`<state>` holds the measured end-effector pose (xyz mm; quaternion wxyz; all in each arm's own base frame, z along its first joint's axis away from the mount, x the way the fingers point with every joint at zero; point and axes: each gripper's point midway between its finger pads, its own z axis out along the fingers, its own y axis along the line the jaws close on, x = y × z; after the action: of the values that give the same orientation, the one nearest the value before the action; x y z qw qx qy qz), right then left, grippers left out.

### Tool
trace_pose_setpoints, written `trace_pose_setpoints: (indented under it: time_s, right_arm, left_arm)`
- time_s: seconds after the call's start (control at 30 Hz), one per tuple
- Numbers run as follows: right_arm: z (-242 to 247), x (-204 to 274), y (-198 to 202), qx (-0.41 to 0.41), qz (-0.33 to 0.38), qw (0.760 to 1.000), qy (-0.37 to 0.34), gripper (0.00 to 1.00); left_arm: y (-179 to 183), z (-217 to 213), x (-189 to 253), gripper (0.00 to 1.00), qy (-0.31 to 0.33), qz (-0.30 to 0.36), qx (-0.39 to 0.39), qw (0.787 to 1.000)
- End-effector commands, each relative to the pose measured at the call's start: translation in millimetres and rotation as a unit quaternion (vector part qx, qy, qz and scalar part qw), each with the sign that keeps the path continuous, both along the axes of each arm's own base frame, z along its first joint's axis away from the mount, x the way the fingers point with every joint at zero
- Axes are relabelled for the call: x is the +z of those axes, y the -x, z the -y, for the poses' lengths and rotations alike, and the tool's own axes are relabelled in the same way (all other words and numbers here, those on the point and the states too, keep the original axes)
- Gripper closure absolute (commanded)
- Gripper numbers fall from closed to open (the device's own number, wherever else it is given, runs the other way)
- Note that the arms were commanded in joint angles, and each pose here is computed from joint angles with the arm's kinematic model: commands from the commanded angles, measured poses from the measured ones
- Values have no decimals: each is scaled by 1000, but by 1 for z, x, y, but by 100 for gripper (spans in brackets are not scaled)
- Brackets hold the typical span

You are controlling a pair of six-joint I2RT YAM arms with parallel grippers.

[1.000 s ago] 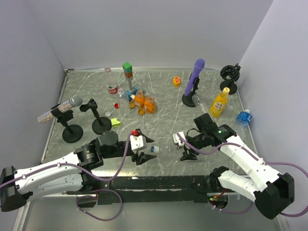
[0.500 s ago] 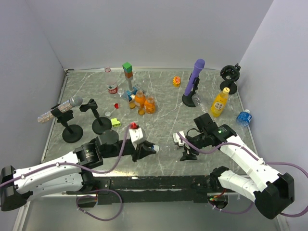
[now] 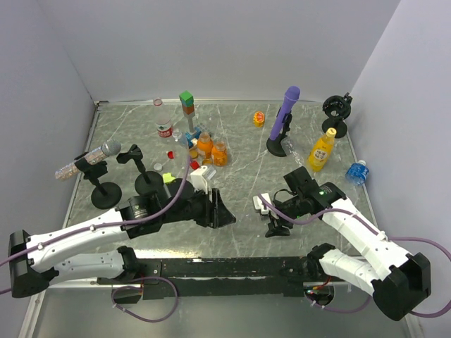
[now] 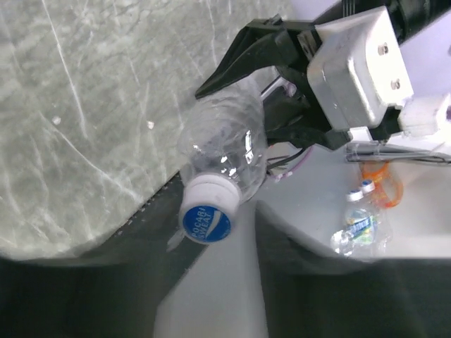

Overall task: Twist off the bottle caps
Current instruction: Unscrew the bottle cap from the plastic bottle.

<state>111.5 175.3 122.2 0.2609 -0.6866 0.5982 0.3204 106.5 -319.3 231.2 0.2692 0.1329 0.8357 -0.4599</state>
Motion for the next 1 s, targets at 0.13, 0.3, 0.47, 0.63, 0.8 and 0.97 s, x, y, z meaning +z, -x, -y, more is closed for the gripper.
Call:
trace_pose_setpoints:
  time_s: [0.13, 0.3, 0.47, 0.63, 0.8, 0.97]
  right_arm:
    - [-11, 12, -5, 17, 34, 998, -52, 85]
    - [-12, 13, -5, 19, 33, 998, -59, 85]
    - [-12, 13, -4, 19, 31, 997, -65, 85]
    - [-13, 11, -2, 22, 31, 997, -73, 85]
    - [-14, 12, -2, 23, 28, 996, -76, 85]
    - [-14, 11, -1, 24, 29, 996, -77, 85]
  left_arm:
    - [-2, -20, 45, 9, 39, 60, 18, 997]
    - [6, -47, 63, 1, 60, 214, -36, 974]
    - [25, -58, 61, 1, 88, 411, -137, 897]
    - [16, -49, 66, 1, 76, 518, -154, 838]
    - [10, -23, 60, 5, 60, 520, -187, 831]
    - [16, -5, 48, 12, 70, 508, -228, 828]
